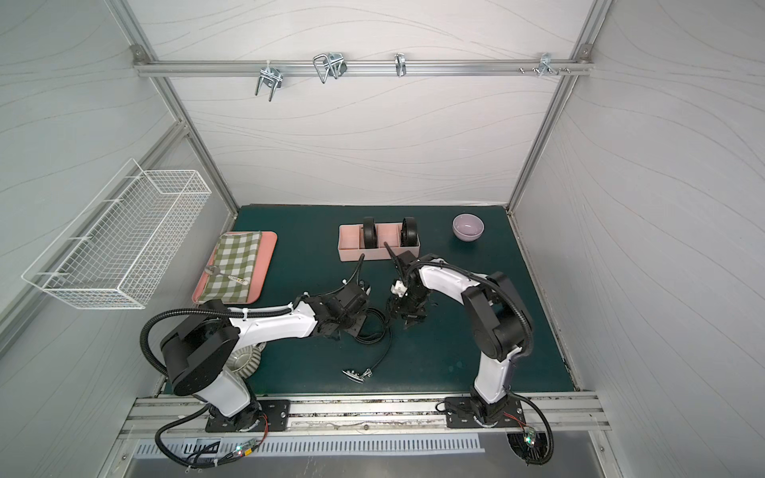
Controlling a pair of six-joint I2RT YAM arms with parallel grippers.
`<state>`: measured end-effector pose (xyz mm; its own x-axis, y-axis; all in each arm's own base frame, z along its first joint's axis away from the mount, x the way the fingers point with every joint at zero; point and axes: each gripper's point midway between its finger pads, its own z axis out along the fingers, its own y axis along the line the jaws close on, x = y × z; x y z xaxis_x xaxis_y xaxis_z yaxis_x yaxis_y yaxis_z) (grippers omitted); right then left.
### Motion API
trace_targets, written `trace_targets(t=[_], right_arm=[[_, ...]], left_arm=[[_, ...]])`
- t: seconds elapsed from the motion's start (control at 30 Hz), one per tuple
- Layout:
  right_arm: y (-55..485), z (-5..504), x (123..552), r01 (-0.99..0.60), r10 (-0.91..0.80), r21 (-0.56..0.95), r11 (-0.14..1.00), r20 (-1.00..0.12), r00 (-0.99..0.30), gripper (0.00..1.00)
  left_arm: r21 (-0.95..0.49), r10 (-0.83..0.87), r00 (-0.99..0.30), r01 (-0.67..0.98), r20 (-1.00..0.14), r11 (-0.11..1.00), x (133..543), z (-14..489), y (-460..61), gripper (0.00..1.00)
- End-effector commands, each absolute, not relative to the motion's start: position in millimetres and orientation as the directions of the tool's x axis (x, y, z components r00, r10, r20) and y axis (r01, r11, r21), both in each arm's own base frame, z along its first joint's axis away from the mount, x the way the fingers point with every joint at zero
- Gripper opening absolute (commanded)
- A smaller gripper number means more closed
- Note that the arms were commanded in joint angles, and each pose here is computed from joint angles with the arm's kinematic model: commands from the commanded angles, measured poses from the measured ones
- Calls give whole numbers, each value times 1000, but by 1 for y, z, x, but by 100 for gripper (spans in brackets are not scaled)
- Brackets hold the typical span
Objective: Place the belts into the storage roll
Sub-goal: Roll the belt at the center of the board, then pick up the belt from the center of the board.
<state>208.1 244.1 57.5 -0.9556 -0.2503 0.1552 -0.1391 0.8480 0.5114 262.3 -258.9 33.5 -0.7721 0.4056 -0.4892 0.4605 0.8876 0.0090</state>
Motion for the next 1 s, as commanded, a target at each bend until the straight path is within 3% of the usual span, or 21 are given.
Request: trace_targets(t=[0.0,0.13,0.53,0.8,0.97], right_arm=[[259,80,215,-100,-205,669,736,80,-975,71],[262,89,208,-146,-224,741,656,6,-975,79],[271,68,184,-323,-366,692,646,-90,-926,84],[267,49,181,-344,-382,658,670,-92,-919,83],[271,45,188,-321,-355,661,679,-88,-931,76]], left_arm=[[1,370,-760,437,-534,899,277,48,-271,0],[0,369,-763,435,-530,900,277,48,-271,0],[-6,369,-781,430,-504,903,278,41,-276,0],[-16,369,-788,432,-492,902,278,36,-279,0],[-17,368,-789,431,-491,902,279,37,-280,0]])
